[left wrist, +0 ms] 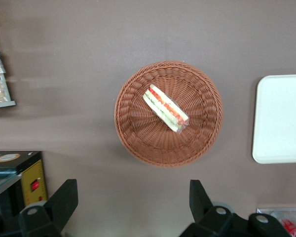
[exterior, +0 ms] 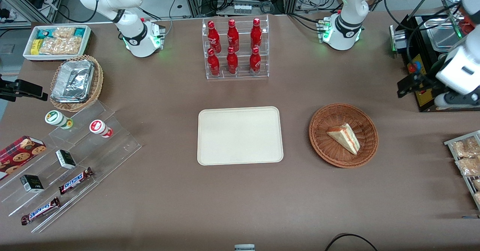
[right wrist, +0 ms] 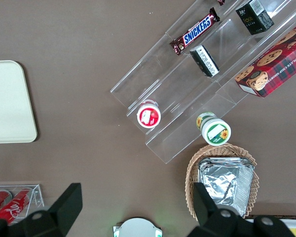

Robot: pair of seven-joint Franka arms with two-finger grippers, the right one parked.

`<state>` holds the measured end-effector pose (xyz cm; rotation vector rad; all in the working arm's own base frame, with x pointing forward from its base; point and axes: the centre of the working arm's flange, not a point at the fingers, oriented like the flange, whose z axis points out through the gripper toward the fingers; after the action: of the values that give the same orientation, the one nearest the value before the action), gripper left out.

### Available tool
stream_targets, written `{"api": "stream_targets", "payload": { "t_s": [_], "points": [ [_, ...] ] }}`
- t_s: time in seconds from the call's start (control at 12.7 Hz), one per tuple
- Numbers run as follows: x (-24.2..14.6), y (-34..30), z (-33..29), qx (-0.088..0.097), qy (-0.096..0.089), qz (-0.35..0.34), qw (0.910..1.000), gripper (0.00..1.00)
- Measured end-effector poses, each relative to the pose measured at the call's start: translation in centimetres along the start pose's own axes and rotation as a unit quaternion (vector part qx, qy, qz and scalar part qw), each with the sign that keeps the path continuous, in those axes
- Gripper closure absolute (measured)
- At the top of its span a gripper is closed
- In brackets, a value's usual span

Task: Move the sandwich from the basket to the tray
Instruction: 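Move the left gripper over the wrapped sandwich in the wicker basket, then lower the open left gripper around the sandwich and close it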

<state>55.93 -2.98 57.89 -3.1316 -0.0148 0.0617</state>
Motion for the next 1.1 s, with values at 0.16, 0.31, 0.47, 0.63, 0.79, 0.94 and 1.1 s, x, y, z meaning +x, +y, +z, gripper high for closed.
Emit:
{"api": "stream_targets", "payload": {
  "t_s": [0.16, 0.31, 0.47, 0.63, 0.79, 0.94, 1.1],
  "points": [
    [0.7, 0.3, 4.7, -0.002, 0.006, -0.040, 0.9992, 0.00],
    [0.9, 1.7, 9.3, -0.007, 0.023, -0.108, 0.9939, 0.00],
    [0.4, 3.5, 13.7, -0.015, 0.040, -0.179, 0.9829, 0.00],
    [-0.5, 5.6, 17.1, -0.025, 0.051, -0.255, 0.9654, 0.00],
    [-1.3, 6.7, 20.0, -0.032, 0.053, -0.311, 0.9483, 0.00],
    [-1.7, 7.3, 22.6, -0.027, 0.036, -0.326, 0.9444, 0.00],
    [-1.5, 7.4, 24.8, -0.025, 0.028, -0.328, 0.9441, 0.00]
  ]
}}
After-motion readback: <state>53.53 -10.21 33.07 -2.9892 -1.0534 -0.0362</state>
